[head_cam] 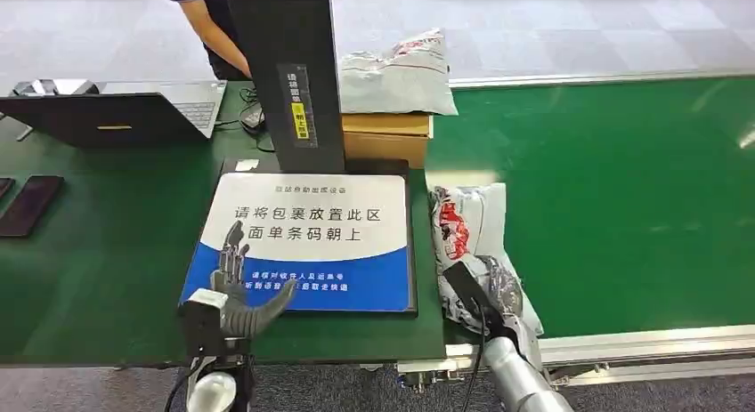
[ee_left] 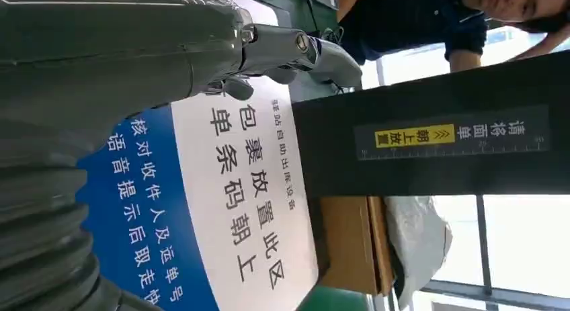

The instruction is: Moved the parcel from conveyor to table for the left to box.

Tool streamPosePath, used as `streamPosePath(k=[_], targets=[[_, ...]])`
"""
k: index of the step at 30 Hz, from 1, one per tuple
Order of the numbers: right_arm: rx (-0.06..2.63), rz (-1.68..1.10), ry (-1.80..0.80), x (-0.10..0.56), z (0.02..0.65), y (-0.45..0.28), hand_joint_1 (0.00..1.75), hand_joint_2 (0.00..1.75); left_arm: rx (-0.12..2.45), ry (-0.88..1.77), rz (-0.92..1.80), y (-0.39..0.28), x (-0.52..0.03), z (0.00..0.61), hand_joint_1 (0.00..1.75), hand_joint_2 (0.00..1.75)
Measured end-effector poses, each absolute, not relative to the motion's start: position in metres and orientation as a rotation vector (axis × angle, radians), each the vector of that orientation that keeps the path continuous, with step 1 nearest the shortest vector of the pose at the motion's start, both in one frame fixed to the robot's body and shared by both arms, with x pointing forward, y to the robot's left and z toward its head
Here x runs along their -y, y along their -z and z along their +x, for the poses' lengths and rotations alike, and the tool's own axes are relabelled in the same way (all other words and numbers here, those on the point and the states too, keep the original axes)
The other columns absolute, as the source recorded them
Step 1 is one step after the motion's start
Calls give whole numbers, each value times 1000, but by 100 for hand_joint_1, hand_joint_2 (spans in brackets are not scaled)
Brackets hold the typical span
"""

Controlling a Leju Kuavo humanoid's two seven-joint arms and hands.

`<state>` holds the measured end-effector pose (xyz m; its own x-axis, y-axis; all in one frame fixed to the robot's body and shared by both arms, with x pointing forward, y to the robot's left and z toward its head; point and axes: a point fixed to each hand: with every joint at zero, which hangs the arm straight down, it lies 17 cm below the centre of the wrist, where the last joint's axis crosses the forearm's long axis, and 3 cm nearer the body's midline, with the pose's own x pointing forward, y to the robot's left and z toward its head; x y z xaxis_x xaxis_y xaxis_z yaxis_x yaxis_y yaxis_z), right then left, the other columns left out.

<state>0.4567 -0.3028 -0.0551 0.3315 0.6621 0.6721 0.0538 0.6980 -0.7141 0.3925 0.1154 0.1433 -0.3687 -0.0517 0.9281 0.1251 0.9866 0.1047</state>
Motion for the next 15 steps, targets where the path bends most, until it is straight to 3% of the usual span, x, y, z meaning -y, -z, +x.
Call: streamPosePath(k=[15], targets=[[1208, -724, -431, 301, 453, 52, 175, 175, 1925, 198, -49, -137, -117, 390, 0, 175]])
